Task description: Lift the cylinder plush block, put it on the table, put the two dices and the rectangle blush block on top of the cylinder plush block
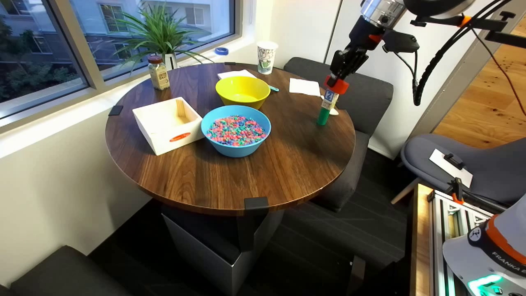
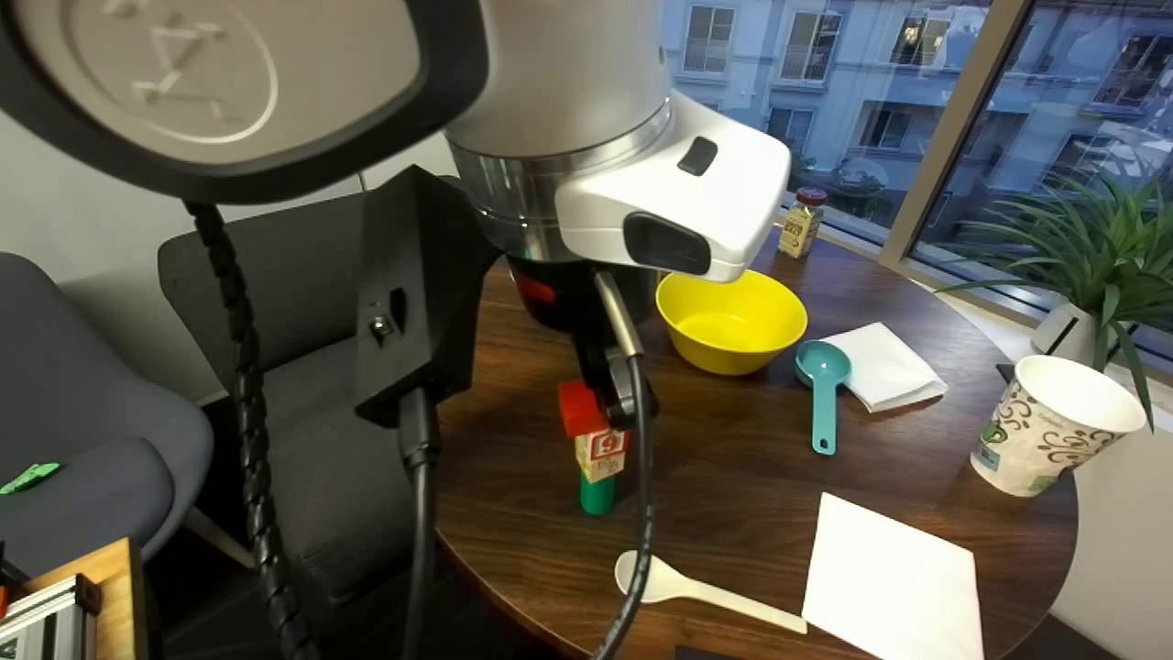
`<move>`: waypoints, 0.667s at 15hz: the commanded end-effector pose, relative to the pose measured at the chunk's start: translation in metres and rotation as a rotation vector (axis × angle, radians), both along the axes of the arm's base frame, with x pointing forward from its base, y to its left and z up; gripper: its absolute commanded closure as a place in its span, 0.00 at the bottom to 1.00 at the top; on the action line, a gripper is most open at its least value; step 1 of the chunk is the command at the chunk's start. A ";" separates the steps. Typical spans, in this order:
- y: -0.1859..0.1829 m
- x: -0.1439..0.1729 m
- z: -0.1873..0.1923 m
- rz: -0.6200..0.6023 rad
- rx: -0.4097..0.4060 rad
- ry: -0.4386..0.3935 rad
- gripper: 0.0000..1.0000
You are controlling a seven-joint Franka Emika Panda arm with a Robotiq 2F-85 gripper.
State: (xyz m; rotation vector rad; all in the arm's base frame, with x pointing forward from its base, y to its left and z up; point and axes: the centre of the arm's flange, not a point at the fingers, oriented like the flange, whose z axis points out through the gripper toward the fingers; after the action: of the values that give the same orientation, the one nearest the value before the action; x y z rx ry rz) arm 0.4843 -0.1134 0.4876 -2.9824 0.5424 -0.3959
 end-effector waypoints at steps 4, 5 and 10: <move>0.001 0.006 -0.002 0.020 0.021 0.006 0.42; 0.001 0.006 -0.002 0.020 0.019 0.005 0.41; 0.002 0.006 -0.001 0.025 0.018 0.004 0.05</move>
State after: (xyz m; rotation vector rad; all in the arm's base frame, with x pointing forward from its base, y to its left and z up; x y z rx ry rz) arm 0.4876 -0.1131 0.4870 -2.9856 0.5256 -0.3950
